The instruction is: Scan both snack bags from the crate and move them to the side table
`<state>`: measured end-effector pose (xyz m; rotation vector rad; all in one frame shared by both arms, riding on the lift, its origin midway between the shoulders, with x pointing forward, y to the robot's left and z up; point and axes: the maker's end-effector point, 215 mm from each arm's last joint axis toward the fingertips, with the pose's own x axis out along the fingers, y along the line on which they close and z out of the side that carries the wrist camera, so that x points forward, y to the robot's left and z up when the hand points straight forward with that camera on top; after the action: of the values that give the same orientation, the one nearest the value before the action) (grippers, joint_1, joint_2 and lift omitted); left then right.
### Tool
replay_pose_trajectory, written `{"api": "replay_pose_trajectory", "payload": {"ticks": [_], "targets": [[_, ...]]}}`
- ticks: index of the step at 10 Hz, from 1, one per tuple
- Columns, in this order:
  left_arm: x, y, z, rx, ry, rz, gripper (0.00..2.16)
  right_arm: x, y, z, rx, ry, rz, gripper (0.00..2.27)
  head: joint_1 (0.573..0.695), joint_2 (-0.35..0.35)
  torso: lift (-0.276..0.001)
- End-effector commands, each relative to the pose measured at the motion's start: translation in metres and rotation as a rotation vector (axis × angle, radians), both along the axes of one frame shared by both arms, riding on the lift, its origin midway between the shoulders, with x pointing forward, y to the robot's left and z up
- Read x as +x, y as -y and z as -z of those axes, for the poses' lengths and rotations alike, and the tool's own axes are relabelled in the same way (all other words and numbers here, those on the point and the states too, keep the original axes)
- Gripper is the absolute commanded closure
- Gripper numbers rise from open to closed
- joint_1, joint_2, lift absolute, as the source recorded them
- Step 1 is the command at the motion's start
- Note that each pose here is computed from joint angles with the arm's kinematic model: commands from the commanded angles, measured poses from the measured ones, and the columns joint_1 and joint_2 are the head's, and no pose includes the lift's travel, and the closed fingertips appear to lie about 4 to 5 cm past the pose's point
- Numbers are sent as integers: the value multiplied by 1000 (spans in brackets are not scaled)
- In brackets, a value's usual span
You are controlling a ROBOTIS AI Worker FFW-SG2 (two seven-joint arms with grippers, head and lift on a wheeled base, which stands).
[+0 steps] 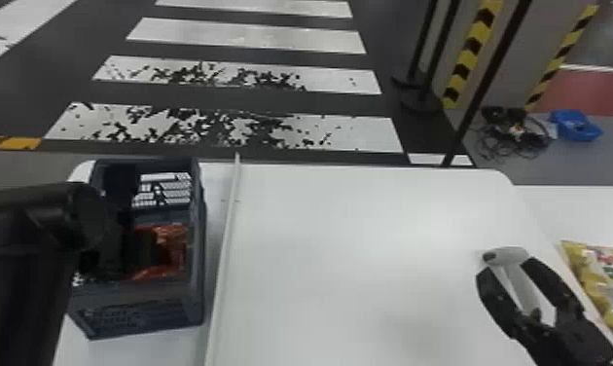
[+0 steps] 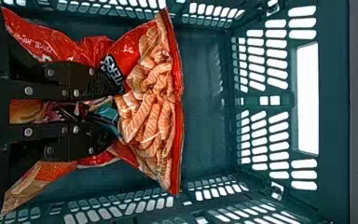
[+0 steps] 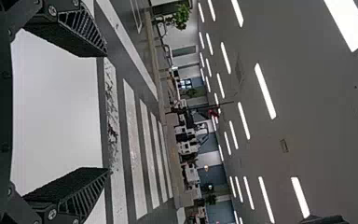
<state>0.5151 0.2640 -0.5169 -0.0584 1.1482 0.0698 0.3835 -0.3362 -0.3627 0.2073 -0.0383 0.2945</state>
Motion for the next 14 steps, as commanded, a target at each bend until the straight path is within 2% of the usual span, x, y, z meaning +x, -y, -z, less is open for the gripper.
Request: {"api": "replay_pose_trajectory", "payload": {"ticks": [1, 5, 8, 9, 11, 14], "targets": [[1, -4, -13, 2, 36, -7, 2125, -1, 2, -1, 5, 0, 4, 120, 695, -91, -95], [5, -7, -51, 29, 155, -7, 2128, -3, 0, -5, 14, 7, 3, 120, 695, -83, -95], [12, -17, -87, 69, 293, -35, 2125, -5, -1, -4, 19, 4, 6, 124, 695, -73, -95], [12, -16, -93, 70, 319, -35, 2128, -7, 0, -3, 21, 3, 10, 124, 695, -69, -95], [22, -7, -111, 32, 414, -42, 2128, -10, 5, -6, 26, 11, 21, 124, 695, -73, -95], [22, -3, -113, -13, 426, -39, 2128, -14, 12, -13, 22, 27, 35, 124, 695, -97, -95]]}}
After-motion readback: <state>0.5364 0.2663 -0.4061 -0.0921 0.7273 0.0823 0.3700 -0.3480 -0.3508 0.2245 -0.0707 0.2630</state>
